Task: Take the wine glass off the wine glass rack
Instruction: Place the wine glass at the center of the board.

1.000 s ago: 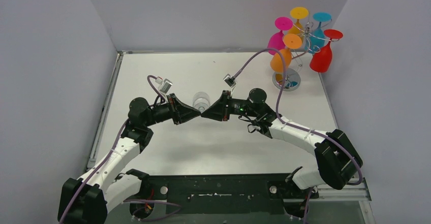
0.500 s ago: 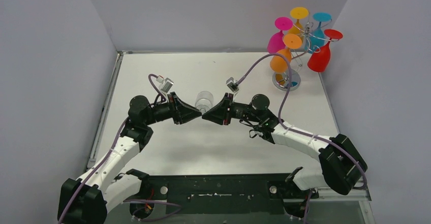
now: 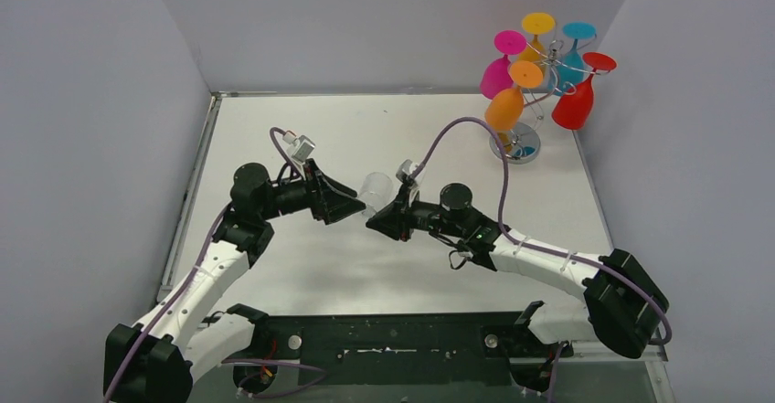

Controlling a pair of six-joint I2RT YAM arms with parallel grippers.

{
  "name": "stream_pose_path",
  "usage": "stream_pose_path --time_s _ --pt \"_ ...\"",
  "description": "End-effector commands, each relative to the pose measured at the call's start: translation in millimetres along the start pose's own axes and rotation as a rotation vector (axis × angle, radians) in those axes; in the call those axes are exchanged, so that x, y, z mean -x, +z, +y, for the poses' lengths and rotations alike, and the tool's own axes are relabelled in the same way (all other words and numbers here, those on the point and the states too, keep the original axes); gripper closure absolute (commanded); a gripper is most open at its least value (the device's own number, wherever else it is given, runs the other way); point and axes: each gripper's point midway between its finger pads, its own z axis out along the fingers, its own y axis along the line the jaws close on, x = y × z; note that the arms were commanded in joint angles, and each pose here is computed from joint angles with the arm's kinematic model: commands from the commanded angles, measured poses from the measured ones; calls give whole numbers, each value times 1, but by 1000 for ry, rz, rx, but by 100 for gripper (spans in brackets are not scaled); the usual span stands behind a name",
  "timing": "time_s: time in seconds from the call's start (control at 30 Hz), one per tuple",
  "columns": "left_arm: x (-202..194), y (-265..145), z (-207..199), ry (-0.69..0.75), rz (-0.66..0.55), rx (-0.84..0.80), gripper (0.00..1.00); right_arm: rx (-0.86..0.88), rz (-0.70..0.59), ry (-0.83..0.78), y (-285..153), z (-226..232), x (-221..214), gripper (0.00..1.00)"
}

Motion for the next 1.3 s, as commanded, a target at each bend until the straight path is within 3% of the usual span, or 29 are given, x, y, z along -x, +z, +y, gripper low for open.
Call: stream_pose_path --time_s 0.0,0.37,0.5,0.7,1.0,1.13,1.27 --pt "16 -4 1 88 18 53 35 -4 -140 -285 -3 16 45 100" --pt "29 -20 20 121 69 150 31 1 21 -771 -2 30 -1 100" --pt "27 -20 13 128 116 101 23 2 65 -915 -3 29 -12 100" --pt "19 -20 -2 122 259 1 23 -14 165 -1077 -4 18 -24 100" --pt "-22 -8 -5 134 493 -10 24 -28 192 -1260 -5 10 -26 100" --pt "-24 -4 -9 148 524 -18 27 -9 218 -1283 -4 8 -32 100" --pt "-24 -4 -14 164 538 -38 39 -4 248 -1307 -4 5 -36 100"
